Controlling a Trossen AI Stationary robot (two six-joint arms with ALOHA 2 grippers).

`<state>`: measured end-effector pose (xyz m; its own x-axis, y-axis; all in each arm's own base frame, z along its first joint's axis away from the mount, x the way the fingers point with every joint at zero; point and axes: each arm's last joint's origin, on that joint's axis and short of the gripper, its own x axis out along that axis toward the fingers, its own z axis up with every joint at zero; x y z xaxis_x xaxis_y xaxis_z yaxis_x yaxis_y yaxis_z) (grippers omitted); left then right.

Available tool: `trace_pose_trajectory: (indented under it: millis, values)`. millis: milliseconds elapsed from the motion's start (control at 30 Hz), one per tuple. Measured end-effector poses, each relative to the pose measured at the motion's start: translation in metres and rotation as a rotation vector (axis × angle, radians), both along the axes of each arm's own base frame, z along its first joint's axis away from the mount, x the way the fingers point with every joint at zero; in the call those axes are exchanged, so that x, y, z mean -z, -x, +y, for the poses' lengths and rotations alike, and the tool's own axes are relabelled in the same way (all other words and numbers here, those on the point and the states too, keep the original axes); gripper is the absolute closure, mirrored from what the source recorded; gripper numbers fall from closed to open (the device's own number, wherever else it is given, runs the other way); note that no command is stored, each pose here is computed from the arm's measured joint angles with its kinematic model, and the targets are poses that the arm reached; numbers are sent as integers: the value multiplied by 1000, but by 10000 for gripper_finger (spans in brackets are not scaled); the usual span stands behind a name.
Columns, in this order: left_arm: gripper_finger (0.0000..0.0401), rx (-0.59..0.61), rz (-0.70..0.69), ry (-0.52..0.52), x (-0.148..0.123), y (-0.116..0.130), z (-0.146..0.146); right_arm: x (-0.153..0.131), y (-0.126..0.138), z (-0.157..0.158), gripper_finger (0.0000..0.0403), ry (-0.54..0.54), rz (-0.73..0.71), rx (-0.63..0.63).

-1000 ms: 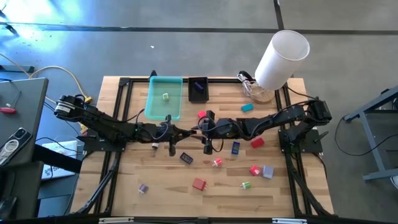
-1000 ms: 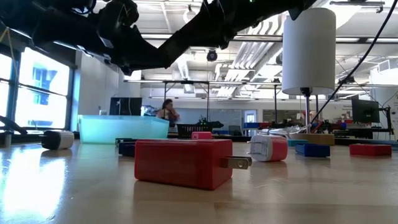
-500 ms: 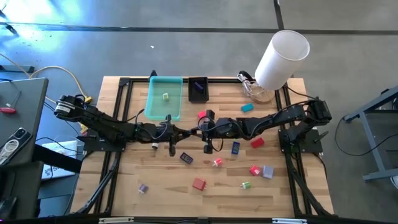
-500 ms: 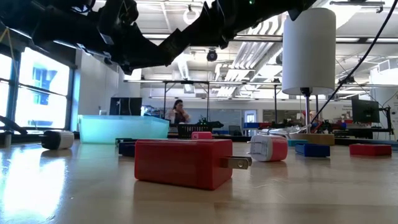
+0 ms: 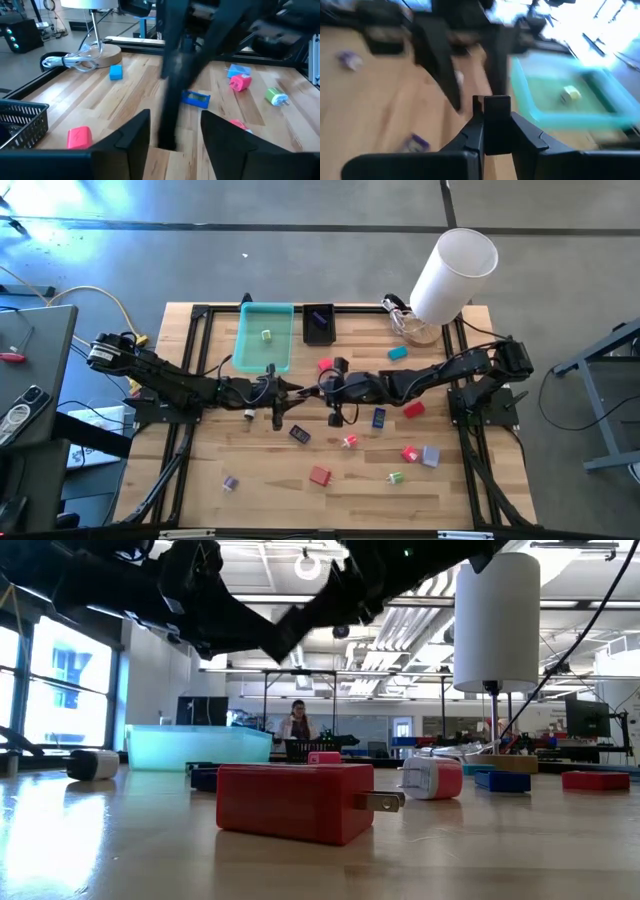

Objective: Pick & Place Office items
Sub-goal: Put the bottom black timer into the black bin

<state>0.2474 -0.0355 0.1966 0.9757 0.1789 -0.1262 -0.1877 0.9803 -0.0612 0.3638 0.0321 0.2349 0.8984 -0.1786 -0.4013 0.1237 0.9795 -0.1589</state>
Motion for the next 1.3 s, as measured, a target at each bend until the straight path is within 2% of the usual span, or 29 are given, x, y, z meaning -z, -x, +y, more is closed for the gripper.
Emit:
trace_pose_trajectory:
  millis: [200,333,433,533,667,833,933,1200,1300]
  values:
    - [225,1,34,-6,3,0,0,10,7,-8,353,95,113,204]
    - [224,-3,51,14,5,1,0,9,7,-32,353,121,118,306]
    - [224,-7,62,31,7,1,0,4,5,-60,353,97,93,361]
    - [224,-6,72,32,8,1,0,4,6,-92,352,25,64,401]
    - [224,-5,87,30,9,2,0,21,6,-133,353,-68,68,465]
    - [223,-6,118,24,12,2,0,46,-1,-163,353,-108,42,463]
    - [223,-7,133,21,13,3,0,51,-3,-171,353,-107,33,481]
    - [223,-32,137,20,14,2,6,31,-6,-192,353,-104,44,518]
    - [223,-50,134,35,14,2,9,15,-9,-200,353,-86,62,478]
